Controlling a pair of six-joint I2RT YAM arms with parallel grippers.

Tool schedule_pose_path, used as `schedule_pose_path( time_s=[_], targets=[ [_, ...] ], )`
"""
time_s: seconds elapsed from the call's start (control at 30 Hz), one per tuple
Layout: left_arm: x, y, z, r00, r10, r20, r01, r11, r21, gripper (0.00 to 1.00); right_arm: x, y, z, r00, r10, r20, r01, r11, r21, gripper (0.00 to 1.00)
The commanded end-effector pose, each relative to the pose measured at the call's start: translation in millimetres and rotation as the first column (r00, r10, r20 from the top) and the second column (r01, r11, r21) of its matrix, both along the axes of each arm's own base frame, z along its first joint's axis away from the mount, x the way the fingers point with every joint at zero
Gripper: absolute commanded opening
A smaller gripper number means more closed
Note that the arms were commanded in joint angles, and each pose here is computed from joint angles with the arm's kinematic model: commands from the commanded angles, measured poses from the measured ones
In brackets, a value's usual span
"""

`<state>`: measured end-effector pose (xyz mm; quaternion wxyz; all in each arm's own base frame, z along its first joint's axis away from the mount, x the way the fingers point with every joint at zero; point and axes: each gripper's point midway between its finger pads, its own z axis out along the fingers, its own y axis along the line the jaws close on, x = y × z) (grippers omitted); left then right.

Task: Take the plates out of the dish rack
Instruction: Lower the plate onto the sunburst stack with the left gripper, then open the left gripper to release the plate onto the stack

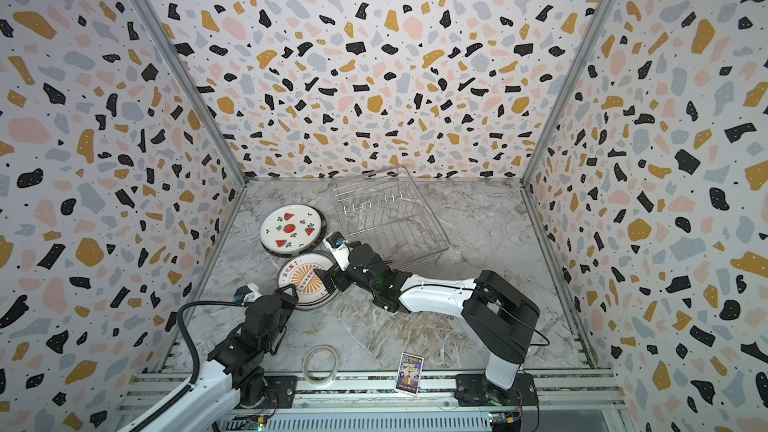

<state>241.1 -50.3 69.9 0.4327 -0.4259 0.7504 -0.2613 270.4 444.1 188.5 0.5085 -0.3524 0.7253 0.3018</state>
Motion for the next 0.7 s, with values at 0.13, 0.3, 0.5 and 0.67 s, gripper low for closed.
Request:
schedule_pose_path(
  time_s=[0.13,0.3,0.5,0.67],
  targets=[
    [-2,2,-4,1.000,0.001,-0.009,-0.001,0.999,0.034,0.54,4,-2,41,0.998,-0.015,0.059,0.011,0.998,0.062,1.00],
    [-3,15,1,0.998,0.061,-0.001,-0.061,0.996,0.063,0.54,2,-6,44,0.998,-0.017,0.063,0.012,0.997,0.070,1.00],
    [-6,24,4,0.994,0.107,0.015,-0.107,0.992,0.060,0.55,-2,-15,51,0.997,-0.026,0.072,0.020,0.996,0.087,1.00],
    [-8,31,5,0.989,0.148,0.019,-0.149,0.987,0.066,0.55,-3,-25,57,0.995,-0.051,0.082,0.043,0.994,0.100,1.00]
  ],
)
